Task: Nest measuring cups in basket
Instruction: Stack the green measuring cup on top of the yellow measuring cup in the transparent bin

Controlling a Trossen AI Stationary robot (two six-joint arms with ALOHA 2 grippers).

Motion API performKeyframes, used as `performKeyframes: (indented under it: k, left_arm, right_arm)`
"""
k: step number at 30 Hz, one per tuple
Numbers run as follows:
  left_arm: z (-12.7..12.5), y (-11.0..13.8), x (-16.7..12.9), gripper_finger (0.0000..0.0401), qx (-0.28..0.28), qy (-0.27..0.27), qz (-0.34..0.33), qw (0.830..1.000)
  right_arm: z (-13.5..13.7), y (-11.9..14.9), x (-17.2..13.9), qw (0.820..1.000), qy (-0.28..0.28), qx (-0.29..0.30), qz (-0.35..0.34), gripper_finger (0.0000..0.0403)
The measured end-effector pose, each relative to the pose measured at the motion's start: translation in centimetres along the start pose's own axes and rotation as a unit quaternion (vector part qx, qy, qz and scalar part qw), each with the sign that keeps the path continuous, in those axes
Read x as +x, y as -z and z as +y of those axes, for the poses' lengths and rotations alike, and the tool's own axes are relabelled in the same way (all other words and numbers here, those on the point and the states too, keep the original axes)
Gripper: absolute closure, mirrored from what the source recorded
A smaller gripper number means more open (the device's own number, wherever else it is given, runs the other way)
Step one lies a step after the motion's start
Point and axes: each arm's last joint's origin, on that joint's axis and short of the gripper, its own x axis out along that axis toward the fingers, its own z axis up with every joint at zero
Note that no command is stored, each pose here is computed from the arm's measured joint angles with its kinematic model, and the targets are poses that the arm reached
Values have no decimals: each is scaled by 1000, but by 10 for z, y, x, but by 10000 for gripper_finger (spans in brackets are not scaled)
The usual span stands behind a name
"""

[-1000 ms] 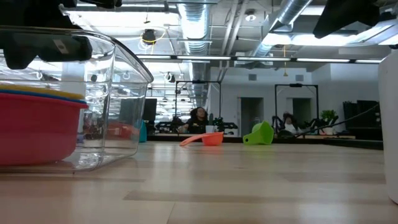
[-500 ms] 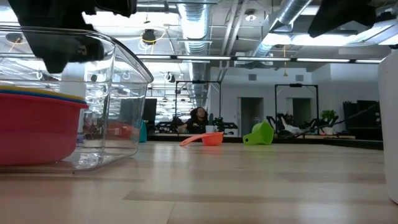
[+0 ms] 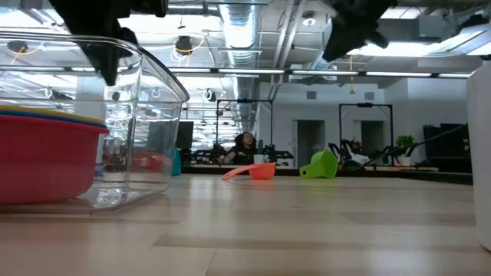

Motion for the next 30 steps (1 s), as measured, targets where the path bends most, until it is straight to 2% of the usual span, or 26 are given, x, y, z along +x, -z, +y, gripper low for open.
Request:
performKeyframes:
  k: [5,7,11,14,18,21,25,30]
  left_arm:
    - [29,-10,-7,310,40,-42,-12,998]
    - [45,-17,-7,310,61,-48,-7,997]
    - [76,-30,-7,309,80,-28,-3,996]
    - [92,-36,-8,309,80,-16,-11,997]
    - [105,-42,-9,309,51,-10,-29,998]
    - [110,-52,-9,309,13,-6,-73,997]
    - [107,-66,-9,309,-31,7,-136,990]
    - [103,-71,6,309,-56,4,-124,991]
  right_arm:
    - [-38,-27,20,997,-41,23,54,326]
    - [-53,-31,25,997,-37,18,69,326]
    - [-81,-36,29,994,-21,-18,102,326]
    - [-96,-44,28,992,-11,-71,100,326]
    - [-115,-49,36,987,13,-120,103,326]
    - [-132,-49,50,981,34,-138,132,326]
    - [-152,-39,78,965,18,-157,210,326]
    - [-168,-29,115,941,-1,-210,266,326]
